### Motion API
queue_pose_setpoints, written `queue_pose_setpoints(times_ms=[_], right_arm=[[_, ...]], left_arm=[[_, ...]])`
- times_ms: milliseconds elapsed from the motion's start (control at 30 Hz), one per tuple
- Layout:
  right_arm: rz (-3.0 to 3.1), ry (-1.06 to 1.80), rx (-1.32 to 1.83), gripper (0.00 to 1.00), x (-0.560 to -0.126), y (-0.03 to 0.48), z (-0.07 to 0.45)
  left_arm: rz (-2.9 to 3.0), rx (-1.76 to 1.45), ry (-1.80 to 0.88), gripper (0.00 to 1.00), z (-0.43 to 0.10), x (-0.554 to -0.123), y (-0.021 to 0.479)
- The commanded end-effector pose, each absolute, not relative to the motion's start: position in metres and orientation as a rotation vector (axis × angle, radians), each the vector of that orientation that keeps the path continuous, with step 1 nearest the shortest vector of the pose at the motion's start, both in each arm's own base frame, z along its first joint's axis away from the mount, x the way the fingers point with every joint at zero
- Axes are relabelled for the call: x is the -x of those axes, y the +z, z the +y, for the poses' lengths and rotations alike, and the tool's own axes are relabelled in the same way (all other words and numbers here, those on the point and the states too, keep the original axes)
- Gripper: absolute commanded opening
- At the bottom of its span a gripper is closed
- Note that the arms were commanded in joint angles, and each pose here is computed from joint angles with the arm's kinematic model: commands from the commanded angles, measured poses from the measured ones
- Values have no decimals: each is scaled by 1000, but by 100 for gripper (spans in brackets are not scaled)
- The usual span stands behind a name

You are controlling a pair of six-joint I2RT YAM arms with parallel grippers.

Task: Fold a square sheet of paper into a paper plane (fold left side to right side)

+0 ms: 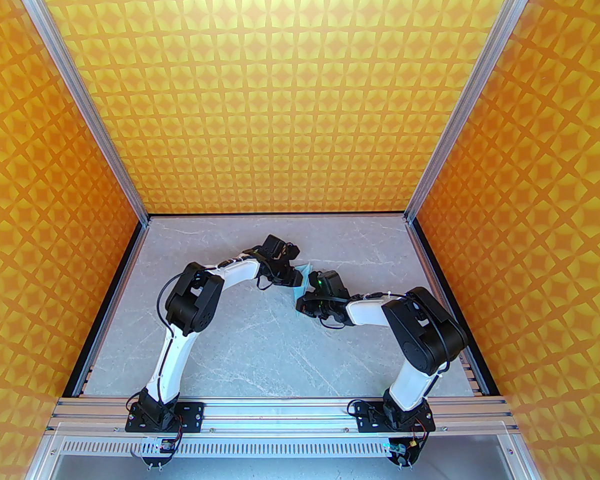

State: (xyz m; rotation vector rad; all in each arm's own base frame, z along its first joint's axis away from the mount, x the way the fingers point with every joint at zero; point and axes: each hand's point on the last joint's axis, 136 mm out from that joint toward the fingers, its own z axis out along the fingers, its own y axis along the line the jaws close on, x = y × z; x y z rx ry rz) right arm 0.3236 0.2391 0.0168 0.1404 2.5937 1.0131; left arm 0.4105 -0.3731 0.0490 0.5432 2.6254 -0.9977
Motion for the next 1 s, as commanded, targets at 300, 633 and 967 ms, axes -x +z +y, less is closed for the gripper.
queue_pose_setpoints(times_ms=[300,633,967], right_arm=[[2706,935,-204,4,-306,-10,229],[2698,948,-202,4,-307,-6,230],[2702,946,-194,5,-303,-6,228]], left_arm=[[2518,-533,-1046,14,-380,-397,110],[2619,-508,-1058,10,-387,-403,56],[2679,-478,-1028,12,-383,-406,23]])
